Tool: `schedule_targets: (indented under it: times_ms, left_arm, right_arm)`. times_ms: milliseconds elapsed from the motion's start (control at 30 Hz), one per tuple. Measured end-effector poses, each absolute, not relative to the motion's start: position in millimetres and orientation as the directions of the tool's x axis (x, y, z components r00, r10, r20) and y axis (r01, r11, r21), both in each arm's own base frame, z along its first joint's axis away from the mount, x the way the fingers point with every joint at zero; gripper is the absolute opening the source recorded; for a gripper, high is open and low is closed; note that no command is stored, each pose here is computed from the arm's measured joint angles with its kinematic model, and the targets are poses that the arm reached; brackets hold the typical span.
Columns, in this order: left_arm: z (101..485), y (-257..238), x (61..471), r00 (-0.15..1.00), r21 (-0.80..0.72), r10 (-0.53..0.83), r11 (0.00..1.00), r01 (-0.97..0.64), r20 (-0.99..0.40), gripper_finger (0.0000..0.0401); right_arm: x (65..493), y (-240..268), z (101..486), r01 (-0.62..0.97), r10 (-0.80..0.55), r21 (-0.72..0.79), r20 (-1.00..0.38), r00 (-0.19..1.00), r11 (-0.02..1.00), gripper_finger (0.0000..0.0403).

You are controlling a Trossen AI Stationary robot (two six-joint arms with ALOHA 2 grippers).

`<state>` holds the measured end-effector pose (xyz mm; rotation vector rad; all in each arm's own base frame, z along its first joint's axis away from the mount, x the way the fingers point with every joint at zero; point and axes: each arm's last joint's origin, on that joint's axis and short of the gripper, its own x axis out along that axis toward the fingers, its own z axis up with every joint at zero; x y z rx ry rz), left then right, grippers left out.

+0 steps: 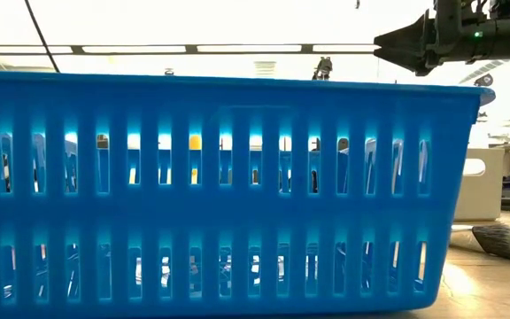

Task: Pick & Place Paint Supplies
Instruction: Put the green paint bottle into the white bin

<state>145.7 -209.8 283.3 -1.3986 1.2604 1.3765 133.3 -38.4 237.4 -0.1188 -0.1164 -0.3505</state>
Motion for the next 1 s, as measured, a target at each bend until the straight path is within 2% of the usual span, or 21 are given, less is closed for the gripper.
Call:
schedule_targets:
  times_ms: [400,700,1000]
  left_arm:
    - [283.3,-210.1,145.9,-0.080,0.104,-0.124,-0.196,-0.975,-0.989,0.0182]
    - [283.5,-210.1,145.9,-0.080,0.104,-0.125,-0.200,-0.974,-0.989,0.0113]
    - [283.5,-210.1,145.9,-0.080,0.104,-0.125,-0.200,-0.974,-0.989,0.0118]
  right_arm:
    - [133.3,-38.4,237.4,0.349,-0.335,-0.095,0.134,0.933,0.932,0.0278]
    - [133.3,-38.4,237.4,0.348,-0.335,-0.094,0.134,0.933,0.933,0.0278]
    - [133.3,-38.4,237.4,0.348,-0.335,-0.094,0.134,0.933,0.933,0.0278]
